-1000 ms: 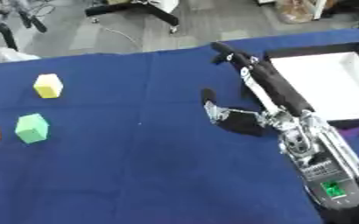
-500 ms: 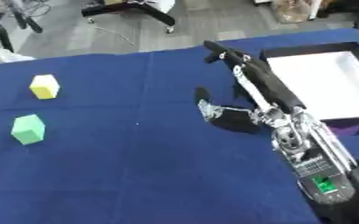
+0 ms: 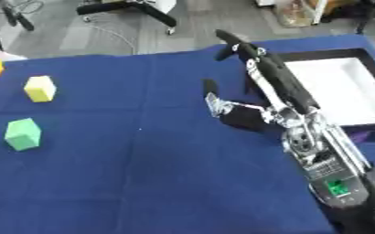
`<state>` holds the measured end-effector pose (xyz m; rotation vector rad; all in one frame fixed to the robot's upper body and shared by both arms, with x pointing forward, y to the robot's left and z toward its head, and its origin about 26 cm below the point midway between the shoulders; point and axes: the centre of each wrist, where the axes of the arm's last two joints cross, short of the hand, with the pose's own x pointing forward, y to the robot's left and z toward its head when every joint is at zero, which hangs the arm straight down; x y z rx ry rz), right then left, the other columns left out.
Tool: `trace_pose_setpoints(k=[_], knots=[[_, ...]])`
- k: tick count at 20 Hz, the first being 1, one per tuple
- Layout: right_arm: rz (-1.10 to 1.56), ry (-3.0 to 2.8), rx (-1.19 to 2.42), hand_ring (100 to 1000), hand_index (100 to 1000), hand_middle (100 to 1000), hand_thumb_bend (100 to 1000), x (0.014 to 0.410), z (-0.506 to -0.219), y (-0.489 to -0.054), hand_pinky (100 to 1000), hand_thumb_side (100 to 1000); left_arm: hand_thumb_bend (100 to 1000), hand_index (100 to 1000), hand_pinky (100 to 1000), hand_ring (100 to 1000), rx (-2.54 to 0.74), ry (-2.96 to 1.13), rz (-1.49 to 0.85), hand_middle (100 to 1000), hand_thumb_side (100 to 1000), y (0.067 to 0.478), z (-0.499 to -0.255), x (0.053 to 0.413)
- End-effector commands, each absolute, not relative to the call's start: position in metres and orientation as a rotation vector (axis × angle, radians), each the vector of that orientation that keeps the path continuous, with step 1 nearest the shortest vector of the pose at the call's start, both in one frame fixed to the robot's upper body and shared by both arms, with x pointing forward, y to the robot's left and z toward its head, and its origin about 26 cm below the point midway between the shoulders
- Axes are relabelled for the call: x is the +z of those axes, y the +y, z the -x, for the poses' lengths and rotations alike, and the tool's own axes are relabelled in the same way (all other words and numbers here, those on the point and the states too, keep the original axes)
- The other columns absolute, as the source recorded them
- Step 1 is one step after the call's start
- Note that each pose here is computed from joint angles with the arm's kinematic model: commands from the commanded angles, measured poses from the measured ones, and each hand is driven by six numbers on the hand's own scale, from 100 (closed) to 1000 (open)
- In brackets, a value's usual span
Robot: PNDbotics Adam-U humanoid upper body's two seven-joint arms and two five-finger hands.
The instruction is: Pick up the objects with one hand, pass them to the other hand, and then place them into the box on the other side of the table.
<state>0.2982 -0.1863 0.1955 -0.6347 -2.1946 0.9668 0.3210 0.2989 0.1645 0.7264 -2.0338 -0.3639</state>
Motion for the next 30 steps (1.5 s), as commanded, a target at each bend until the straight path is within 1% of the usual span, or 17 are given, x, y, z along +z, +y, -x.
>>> trace_pose_setpoints(k=[1, 3, 6, 11, 16, 23, 30], knots=[[0.645, -2.272, 0.91, 920, 1000, 731, 100, 0.209, -0.297, -0.185, 351, 453, 318, 453, 704, 404, -0.397, -2.137, -0.528, 233, 167, 0.263, -0.334, 0.169], [0.634, -2.286, 0.918, 935, 1000, 750, 100, 0.212, -0.296, -0.18, 365, 443, 320, 453, 704, 404, -0.427, -2.173, -0.385, 233, 166, 0.237, -0.342, 0.166], [0.598, -2.283, 0.943, 948, 1000, 752, 100, 0.22, -0.297, -0.173, 365, 438, 321, 452, 704, 403, -0.495, -2.19, -0.192, 231, 166, 0.201, -0.35, 0.154], [0.559, -2.239, 0.942, 967, 1000, 749, 100, 0.231, -0.298, -0.168, 357, 435, 319, 453, 705, 404, -0.624, -2.207, -0.045, 228, 177, 0.165, -0.354, 0.149], [0.53, -2.204, 0.927, 975, 1000, 744, 100, 0.236, -0.297, -0.162, 339, 431, 318, 453, 704, 404, -0.69, -2.214, 0.04, 227, 180, 0.146, -0.352, 0.148], [0.474, -2.132, 0.932, 991, 1000, 735, 100, 0.232, -0.297, -0.153, 314, 421, 321, 454, 704, 406, -0.686, -2.238, 0.066, 229, 175, 0.132, -0.354, 0.151], [0.354, -2.039, 0.977, 1000, 1000, 732, 100, 0.225, -0.299, -0.145, 301, 370, 321, 454, 703, 408, -0.669, -2.264, 0.074, 231, 174, 0.126, -0.354, 0.156]])
